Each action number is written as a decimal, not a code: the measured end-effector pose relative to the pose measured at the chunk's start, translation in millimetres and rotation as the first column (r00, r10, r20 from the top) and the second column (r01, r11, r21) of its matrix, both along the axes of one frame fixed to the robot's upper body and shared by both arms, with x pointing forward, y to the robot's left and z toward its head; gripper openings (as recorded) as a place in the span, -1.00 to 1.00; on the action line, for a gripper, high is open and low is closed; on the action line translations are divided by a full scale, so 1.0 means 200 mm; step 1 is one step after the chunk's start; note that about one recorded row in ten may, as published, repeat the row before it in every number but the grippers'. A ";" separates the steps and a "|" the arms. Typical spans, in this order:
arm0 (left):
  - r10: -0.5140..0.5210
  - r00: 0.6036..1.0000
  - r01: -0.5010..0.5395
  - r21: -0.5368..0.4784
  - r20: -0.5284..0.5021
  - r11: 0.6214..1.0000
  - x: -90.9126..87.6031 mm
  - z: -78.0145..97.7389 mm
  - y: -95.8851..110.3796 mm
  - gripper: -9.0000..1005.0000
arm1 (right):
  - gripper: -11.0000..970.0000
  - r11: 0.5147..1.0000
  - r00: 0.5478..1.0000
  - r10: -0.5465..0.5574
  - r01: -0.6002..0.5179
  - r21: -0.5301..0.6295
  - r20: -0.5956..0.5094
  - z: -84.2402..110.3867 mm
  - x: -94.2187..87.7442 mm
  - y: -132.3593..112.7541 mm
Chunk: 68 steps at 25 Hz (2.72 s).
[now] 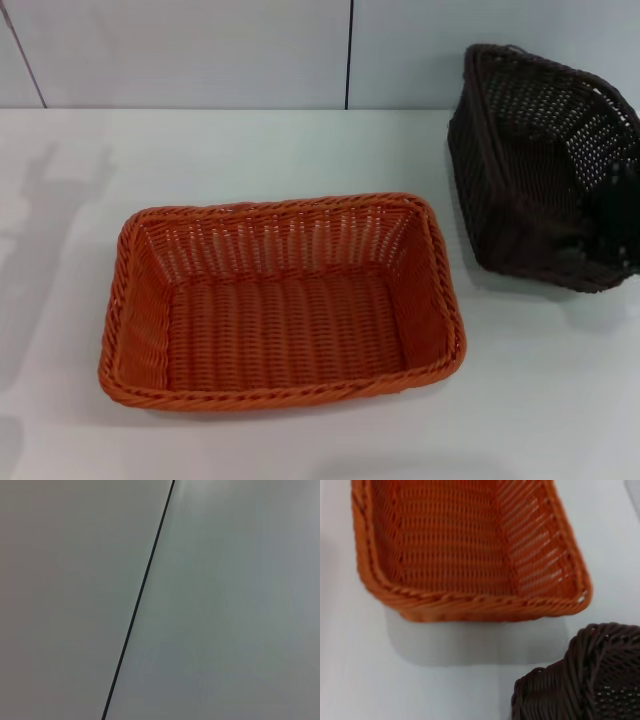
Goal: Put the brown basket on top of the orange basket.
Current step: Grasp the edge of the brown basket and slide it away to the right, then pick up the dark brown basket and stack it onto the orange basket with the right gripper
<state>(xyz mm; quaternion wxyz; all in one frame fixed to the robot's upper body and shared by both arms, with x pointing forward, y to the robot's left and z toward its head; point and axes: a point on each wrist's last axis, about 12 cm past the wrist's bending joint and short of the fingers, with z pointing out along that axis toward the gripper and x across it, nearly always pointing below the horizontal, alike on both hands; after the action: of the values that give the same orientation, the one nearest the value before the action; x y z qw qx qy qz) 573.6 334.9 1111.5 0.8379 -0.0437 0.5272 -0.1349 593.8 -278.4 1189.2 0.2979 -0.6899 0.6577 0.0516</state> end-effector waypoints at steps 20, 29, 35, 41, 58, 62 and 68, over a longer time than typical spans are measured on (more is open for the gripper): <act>0.030 0.999 -0.029 -0.022 0.036 0.999 0.02 0.04 0.02 0.66 | -0.68 0.979 0.986 0.043 -0.073 0.190 0.159 0.37 0.04 0.21; 0.039 0.999 -0.038 -0.039 0.023 0.999 0.02 0.03 0.03 0.66 | -0.68 0.948 0.940 0.311 -0.318 0.026 0.141 0.40 -0.04 0.35; 0.042 0.999 -0.041 -0.044 0.012 0.998 0.01 0.02 0.03 0.66 | -0.68 0.877 0.864 0.476 -0.480 -0.018 0.163 0.41 -0.07 0.34; 0.036 0.999 -0.036 -0.047 0.006 0.998 0.02 0.01 0.02 0.66 | -0.68 0.788 0.769 0.607 -0.614 -0.028 0.200 0.39 -0.06 0.33; 0.038 0.999 -0.039 -0.052 -0.008 0.998 0.01 -0.01 0.02 0.66 | -0.69 0.413 0.385 0.910 -0.873 -0.259 0.151 0.28 -0.09 0.36; 0.036 0.999 -0.036 -0.054 -0.007 0.998 0.02 0.00 0.01 0.66 | -0.69 0.336 0.307 0.941 -0.892 -0.302 0.142 0.29 -0.08 0.36; 0.033 0.999 -0.033 -0.056 -0.002 0.998 0.02 0.00 0.01 0.66 | -0.70 0.257 0.223 0.965 -0.908 -0.330 0.139 0.28 -0.04 0.36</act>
<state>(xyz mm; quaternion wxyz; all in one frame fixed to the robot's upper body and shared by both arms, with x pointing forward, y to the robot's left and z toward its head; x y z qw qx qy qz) 577.2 336.3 1111.1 0.8381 -0.0759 0.5228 -0.1357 585.0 -206.8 1245.6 0.2434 -0.9671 0.0524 0.0516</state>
